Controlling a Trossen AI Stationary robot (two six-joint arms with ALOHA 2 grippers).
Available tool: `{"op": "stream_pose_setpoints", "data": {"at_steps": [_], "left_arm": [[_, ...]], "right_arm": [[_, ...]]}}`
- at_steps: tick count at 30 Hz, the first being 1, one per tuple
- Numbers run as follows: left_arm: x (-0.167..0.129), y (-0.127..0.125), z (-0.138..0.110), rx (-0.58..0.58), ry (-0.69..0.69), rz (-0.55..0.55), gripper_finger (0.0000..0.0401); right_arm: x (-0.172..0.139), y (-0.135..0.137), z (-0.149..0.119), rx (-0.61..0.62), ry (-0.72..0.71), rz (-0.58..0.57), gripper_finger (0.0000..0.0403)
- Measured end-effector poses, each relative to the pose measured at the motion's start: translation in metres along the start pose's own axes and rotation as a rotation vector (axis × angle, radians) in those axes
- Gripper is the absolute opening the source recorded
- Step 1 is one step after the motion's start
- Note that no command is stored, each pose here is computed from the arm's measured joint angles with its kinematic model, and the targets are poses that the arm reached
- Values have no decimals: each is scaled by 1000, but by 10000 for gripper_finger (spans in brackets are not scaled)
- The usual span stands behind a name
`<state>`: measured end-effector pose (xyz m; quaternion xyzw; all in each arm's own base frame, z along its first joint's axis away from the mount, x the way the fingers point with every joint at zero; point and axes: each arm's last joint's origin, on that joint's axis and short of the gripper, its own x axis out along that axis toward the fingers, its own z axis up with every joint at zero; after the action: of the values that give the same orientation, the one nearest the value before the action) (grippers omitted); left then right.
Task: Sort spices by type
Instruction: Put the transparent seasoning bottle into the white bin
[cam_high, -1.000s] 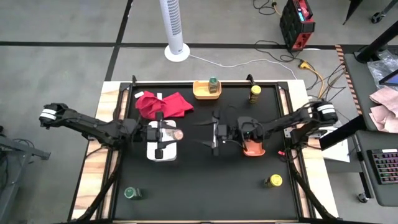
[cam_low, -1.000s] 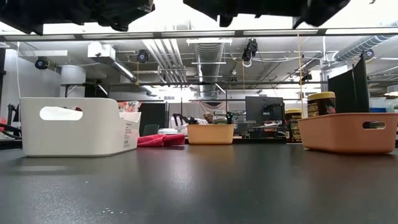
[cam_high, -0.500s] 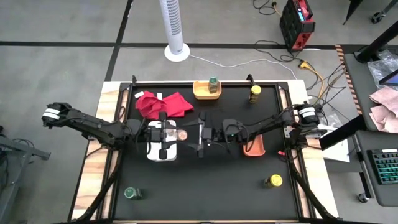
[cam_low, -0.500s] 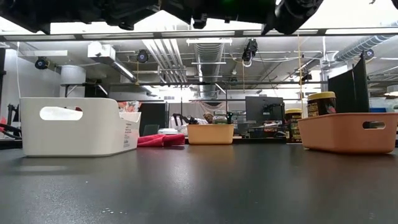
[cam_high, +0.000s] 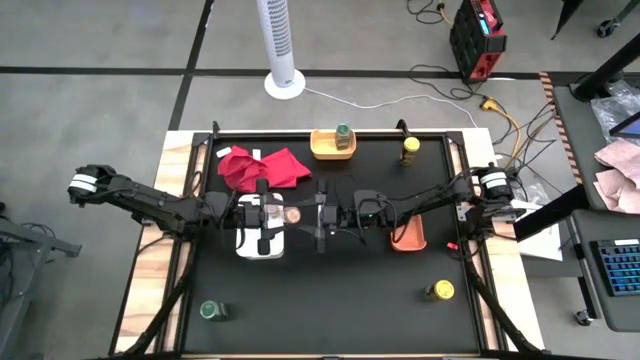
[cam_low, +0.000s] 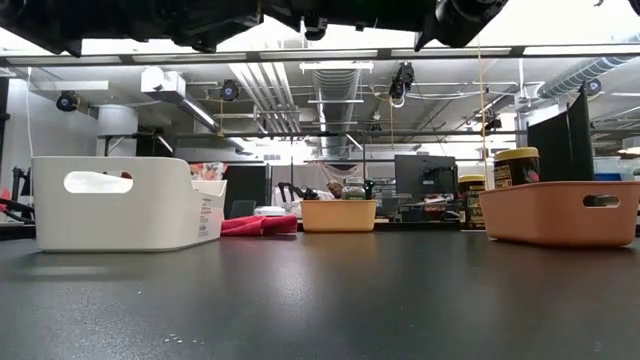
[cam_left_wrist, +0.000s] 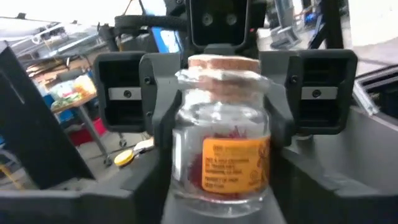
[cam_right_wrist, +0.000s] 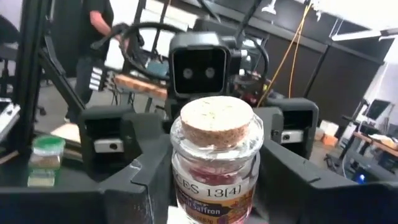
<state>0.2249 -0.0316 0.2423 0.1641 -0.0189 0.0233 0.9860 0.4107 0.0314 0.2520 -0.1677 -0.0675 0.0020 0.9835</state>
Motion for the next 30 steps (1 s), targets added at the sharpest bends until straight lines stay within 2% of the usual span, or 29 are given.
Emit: {"op": "stream_pose_setpoints", "data": {"at_steps": [3, 6, 11, 15, 19, 24, 30], "left_arm": [[0, 1, -2, 1, 36, 44, 281], [0, 2, -3, 1, 74, 87, 302], [1, 4, -1, 5, 109, 119, 298], [4, 5, 5, 6, 94, 128, 285], [8, 7, 9, 5, 88, 133, 273], [19, 3, 3, 16, 127, 117, 269], [44, 2, 3, 18, 141, 135, 269]], "right_arm": [[-2, -1, 1, -9, 65, -20, 180], [-9, -3, 8, -35, 200, -86, 180], [-24, 5, 16, -166, 486, -217, 180], [-27, 13, 18, -251, 613, -285, 180], [-25, 14, 14, -268, 649, -313, 180], [-23, 14, 16, -255, 634, -321, 180], [-23, 14, 15, -254, 639, -322, 180]]}}
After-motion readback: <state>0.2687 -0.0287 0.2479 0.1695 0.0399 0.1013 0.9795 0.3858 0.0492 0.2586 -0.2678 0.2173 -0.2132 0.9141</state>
